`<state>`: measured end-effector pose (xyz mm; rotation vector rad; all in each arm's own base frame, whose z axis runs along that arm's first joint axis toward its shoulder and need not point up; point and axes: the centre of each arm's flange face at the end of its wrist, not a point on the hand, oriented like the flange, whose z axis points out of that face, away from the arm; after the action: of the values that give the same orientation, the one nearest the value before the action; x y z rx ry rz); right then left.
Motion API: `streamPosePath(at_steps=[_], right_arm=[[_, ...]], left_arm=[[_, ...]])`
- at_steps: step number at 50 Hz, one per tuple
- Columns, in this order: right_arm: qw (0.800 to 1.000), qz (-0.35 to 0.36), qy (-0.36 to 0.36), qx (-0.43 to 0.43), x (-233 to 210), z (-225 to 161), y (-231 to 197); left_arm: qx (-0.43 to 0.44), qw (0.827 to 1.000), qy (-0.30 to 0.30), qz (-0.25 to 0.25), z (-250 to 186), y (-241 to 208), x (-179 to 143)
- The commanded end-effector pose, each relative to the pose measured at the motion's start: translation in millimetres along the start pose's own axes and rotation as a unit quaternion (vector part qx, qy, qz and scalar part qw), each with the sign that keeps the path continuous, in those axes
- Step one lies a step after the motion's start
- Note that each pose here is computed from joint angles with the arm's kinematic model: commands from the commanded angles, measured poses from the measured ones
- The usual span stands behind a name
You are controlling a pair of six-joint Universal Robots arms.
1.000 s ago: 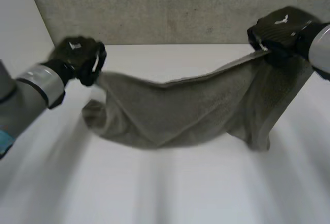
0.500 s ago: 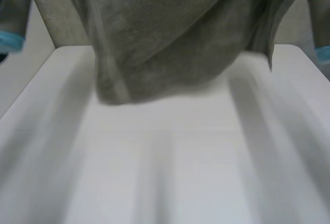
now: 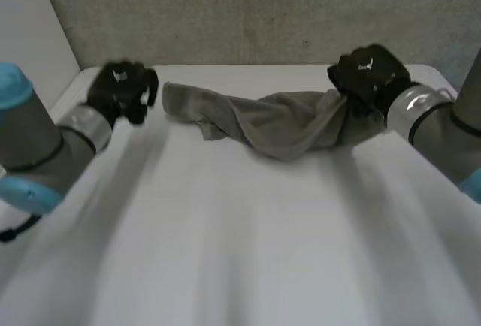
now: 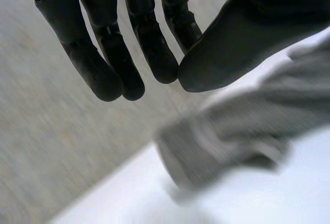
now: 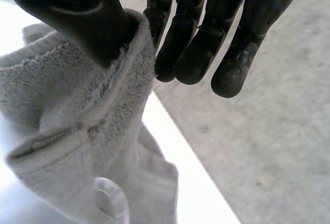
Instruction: Fold the towel.
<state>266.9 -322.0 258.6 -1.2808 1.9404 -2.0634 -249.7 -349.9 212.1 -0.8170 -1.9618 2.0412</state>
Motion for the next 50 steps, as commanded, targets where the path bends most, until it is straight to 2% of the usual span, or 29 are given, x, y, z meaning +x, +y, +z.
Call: streamPosePath(at_steps=[1,20,33,41,50], right_arm=[[1.0,-0.014,0.0,-0.007,-5,-16,-2],[1.0,-0.016,0.007,-0.002,-6,-50,-14],[1.0,-0.012,0.001,-0.011,-15,-52,-1],[1.0,-0.01,-0.003,-0.015,-19,-51,3],[1.0,-0.008,-0.011,-0.023,-24,-49,9]], left_arm=[[-0.042,0.999,0.022,-0.008,-17,31,22],[0.001,0.999,0.03,0.02,-5,30,36],[-0.041,0.996,0.052,0.067,7,58,44],[-0.037,0.994,0.054,0.083,34,66,44],[-0.092,0.991,0.064,0.07,71,80,38]])
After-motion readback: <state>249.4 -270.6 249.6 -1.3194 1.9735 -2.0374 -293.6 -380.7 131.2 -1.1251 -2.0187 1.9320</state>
